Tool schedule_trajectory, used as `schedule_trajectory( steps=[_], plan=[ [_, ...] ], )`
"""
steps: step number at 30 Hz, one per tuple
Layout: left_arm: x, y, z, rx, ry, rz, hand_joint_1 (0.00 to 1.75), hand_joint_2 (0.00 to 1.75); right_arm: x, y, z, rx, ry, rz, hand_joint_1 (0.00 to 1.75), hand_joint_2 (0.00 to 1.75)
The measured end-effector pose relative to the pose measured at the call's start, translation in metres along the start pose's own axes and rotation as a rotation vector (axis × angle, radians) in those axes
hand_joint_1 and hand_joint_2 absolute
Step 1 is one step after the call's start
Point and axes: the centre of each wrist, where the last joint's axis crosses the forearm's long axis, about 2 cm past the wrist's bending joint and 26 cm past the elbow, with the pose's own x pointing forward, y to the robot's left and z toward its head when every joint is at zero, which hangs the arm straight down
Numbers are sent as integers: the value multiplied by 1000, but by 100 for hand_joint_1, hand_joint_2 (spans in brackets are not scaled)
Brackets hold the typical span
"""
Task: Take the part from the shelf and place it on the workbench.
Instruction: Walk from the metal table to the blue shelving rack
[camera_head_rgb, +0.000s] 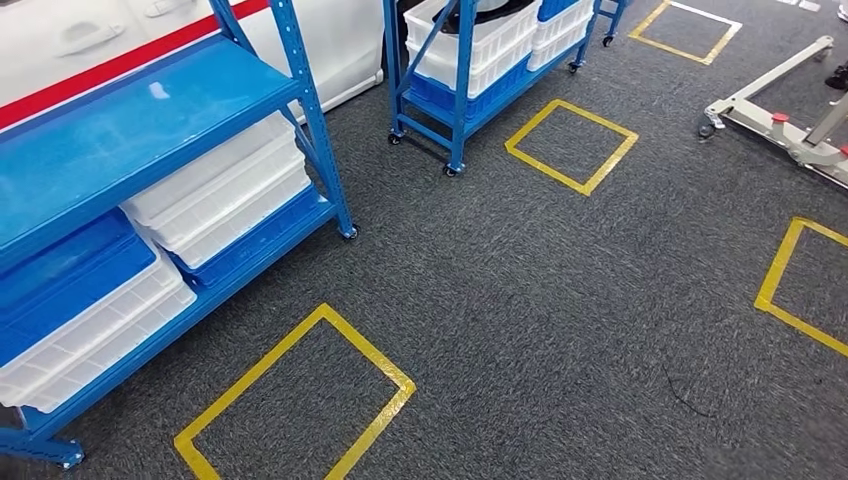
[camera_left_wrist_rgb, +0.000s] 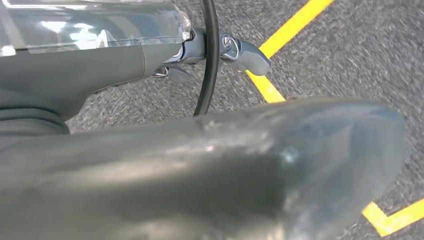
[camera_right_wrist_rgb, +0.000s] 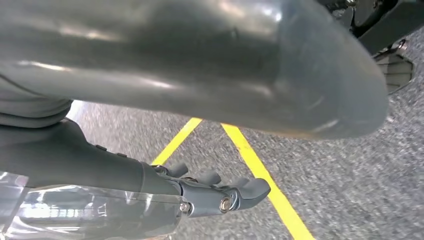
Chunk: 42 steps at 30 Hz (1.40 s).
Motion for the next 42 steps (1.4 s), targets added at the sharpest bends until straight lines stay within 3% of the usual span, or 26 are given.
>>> schedule_trajectory(
  steps=[42],
  plan=[
    [3, -1, -2, 2, 1, -5, 0, 0, 3, 0, 0, 14, 10, 31, 0, 0]
  ],
)
